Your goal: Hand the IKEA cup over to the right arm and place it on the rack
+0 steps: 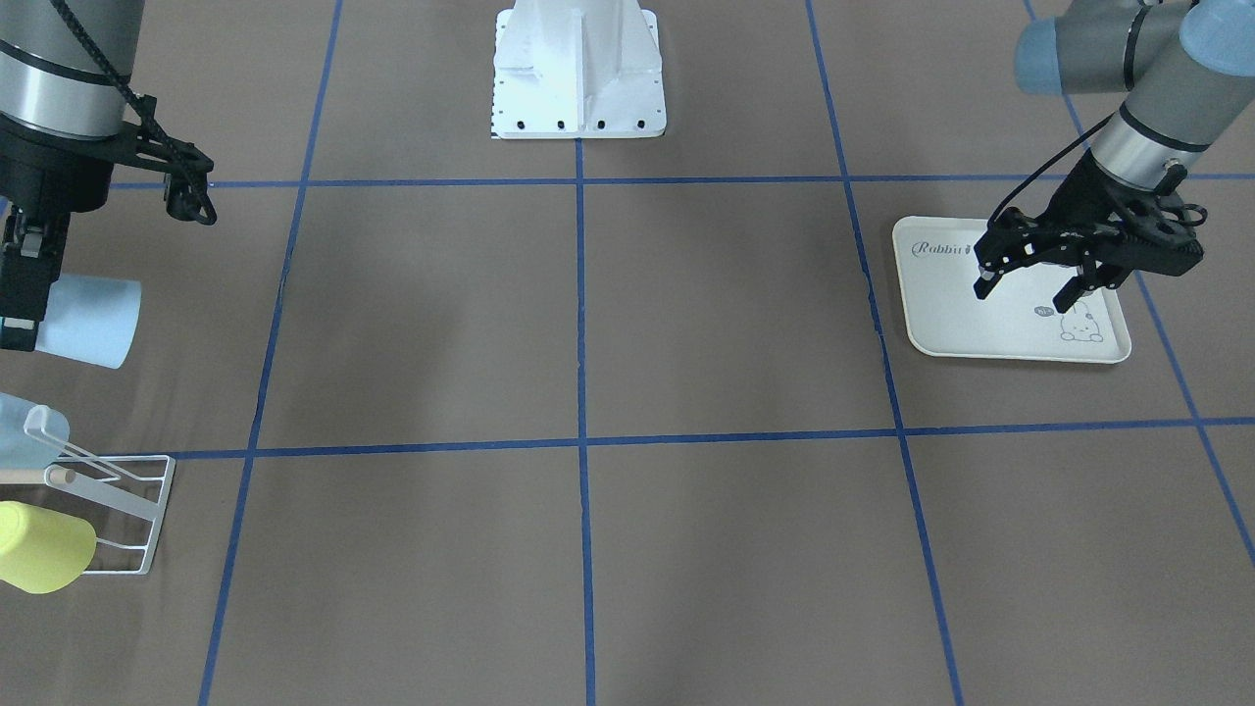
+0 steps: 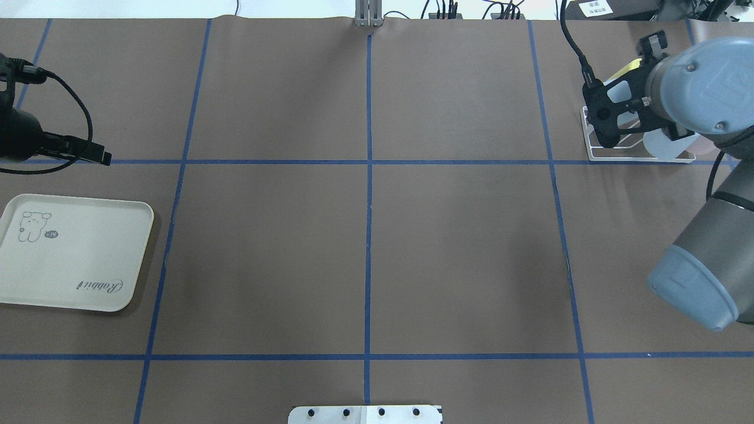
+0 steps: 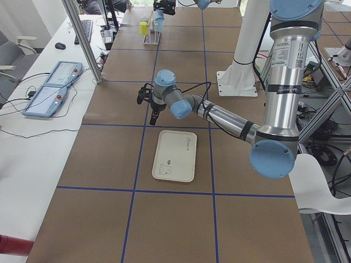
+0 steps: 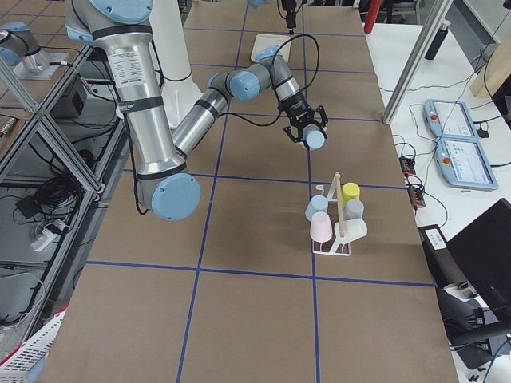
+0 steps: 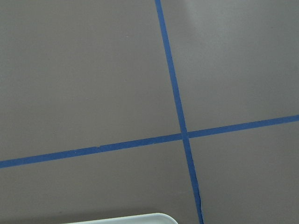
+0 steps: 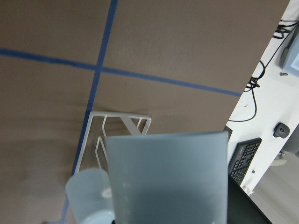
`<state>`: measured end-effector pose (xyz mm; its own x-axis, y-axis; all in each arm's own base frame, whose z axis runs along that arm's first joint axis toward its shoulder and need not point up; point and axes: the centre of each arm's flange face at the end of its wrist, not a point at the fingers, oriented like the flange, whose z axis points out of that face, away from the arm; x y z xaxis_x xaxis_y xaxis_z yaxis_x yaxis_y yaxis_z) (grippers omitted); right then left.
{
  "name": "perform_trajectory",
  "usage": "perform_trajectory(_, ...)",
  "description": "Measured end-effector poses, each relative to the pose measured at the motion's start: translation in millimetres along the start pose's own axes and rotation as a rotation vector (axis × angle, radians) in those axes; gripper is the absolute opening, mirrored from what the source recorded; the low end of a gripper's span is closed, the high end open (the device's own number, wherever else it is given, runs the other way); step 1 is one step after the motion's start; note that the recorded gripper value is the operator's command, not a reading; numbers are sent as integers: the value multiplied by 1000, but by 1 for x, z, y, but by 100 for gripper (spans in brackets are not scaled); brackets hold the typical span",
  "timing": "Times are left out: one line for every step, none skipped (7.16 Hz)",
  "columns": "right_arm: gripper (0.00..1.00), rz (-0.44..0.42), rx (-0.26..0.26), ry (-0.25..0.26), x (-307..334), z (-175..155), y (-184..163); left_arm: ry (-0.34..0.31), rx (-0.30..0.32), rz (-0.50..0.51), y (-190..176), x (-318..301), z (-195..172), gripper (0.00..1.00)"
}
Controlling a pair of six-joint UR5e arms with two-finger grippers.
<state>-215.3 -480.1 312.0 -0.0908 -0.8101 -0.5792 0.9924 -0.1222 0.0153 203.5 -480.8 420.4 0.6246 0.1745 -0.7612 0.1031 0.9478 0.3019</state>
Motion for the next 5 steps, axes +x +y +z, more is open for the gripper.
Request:
perform_trajectory(47,-96,-78,14,-5,8,8,4,0,0,1,2,-1,100)
perform_trajectory(45,-181,-147,26,-7,14,12,7,-2,1,1,3,-2,100)
perform_trajectory(43,-236,-199,24,-7,24,11,9,-3,1,1,4,-2,100)
perform_trajectory(43,-271,-244,21,-8,37,3,10,-4,2,2,5,-1,100)
perform_trajectory(43,-289,-270,21,-8,46,-7,11,-6,2,2,5,-1,100)
